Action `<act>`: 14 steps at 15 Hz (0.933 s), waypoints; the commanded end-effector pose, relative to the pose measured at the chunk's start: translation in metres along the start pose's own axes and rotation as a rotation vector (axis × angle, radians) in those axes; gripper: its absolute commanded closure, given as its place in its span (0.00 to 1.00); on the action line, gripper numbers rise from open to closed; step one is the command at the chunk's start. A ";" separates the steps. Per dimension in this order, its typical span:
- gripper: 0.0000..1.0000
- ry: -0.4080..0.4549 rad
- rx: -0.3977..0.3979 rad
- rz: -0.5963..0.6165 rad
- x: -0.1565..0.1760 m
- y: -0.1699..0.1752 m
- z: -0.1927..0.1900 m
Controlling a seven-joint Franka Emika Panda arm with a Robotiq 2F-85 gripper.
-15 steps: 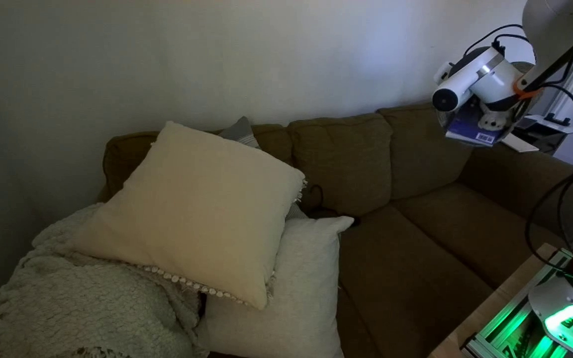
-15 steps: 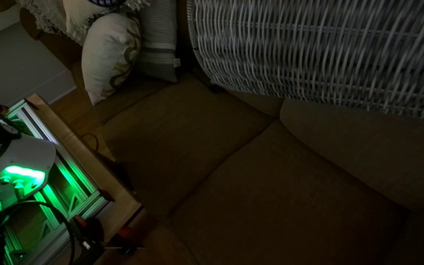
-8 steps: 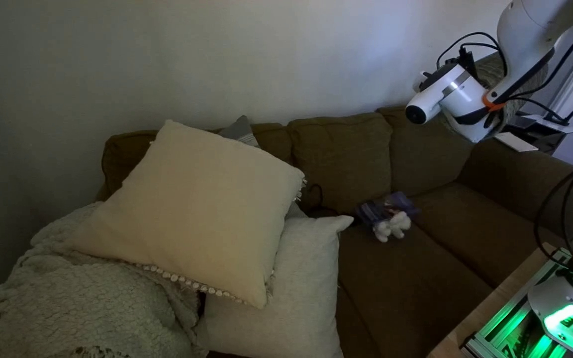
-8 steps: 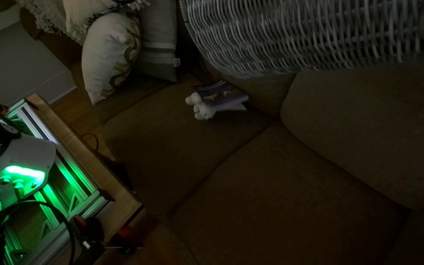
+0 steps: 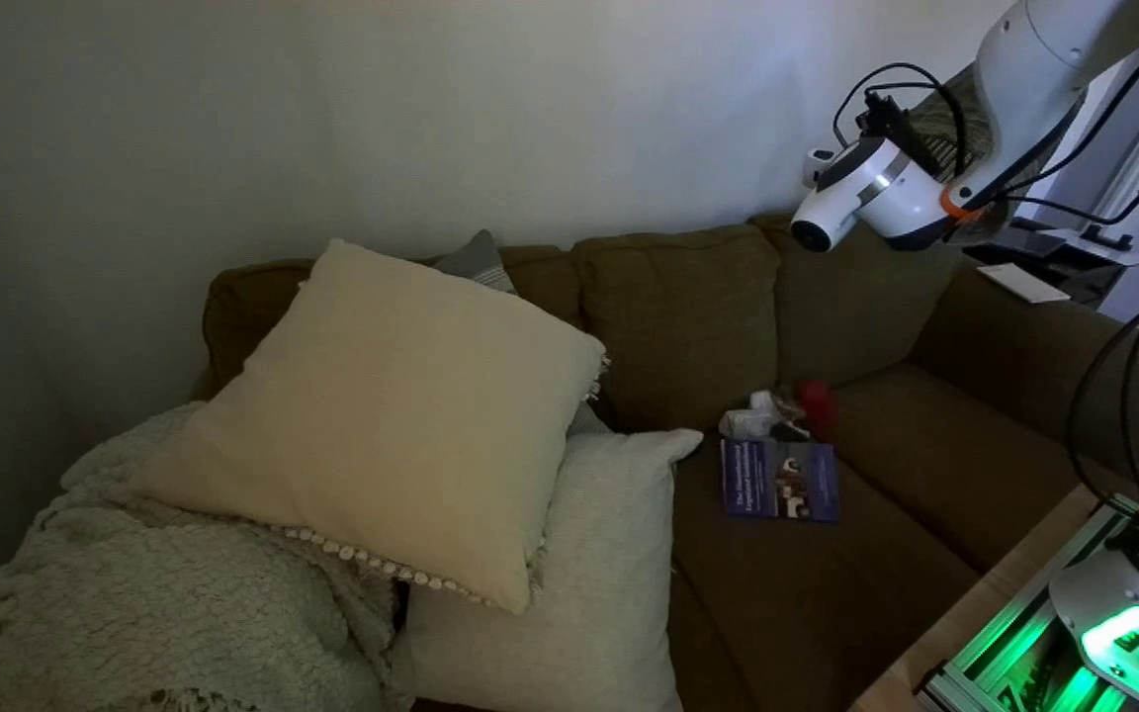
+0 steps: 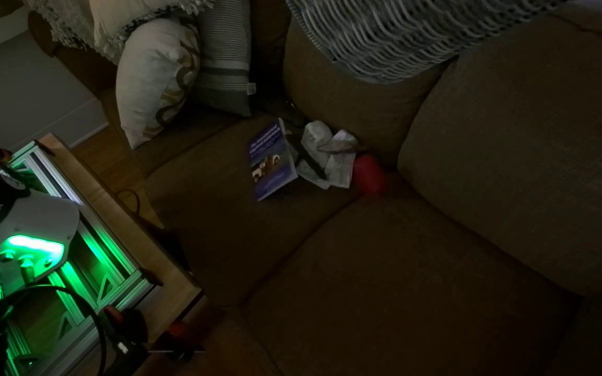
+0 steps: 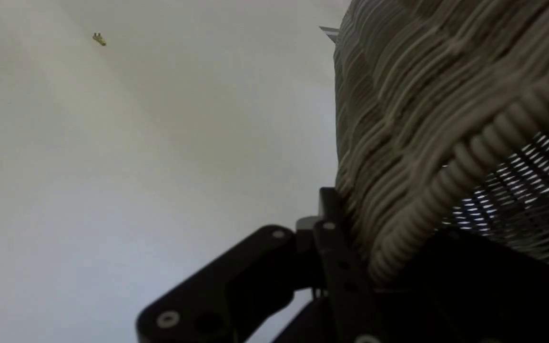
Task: Move the gray basket a little to the left, pick up the gray basket and pour all its contents onto the couch
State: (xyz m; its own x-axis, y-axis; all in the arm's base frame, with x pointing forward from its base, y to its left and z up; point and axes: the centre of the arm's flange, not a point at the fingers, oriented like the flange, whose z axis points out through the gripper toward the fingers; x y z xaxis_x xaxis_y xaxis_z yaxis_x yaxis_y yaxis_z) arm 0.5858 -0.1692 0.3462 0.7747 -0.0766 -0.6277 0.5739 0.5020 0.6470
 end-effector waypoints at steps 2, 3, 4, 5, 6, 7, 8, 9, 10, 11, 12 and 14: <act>0.97 0.088 -0.150 -0.150 -0.001 0.012 0.025; 0.97 0.153 -0.166 -0.136 -0.003 0.018 0.032; 0.97 0.197 -0.138 -0.089 -0.004 0.022 0.035; 0.97 0.235 -0.093 -0.022 -0.010 0.029 0.041; 0.97 0.267 -0.034 0.049 -0.018 0.037 0.048; 0.97 0.296 0.007 0.099 -0.028 0.043 0.056; 0.97 0.325 0.050 0.145 -0.039 0.049 0.064; 0.97 0.357 0.093 0.193 -0.049 0.052 0.069; 0.97 0.381 0.142 0.239 -0.061 0.053 0.076; 0.97 0.402 0.193 0.283 -0.071 0.052 0.082; 0.97 0.417 0.253 0.322 -0.079 0.047 0.088; 0.97 0.444 0.346 0.365 -0.093 0.033 0.100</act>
State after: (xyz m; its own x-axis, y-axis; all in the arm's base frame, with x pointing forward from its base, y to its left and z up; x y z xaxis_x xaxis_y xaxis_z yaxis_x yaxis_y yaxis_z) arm 0.5858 -0.2093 0.4493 0.7714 0.4238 -0.4748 0.4188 0.2236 0.8801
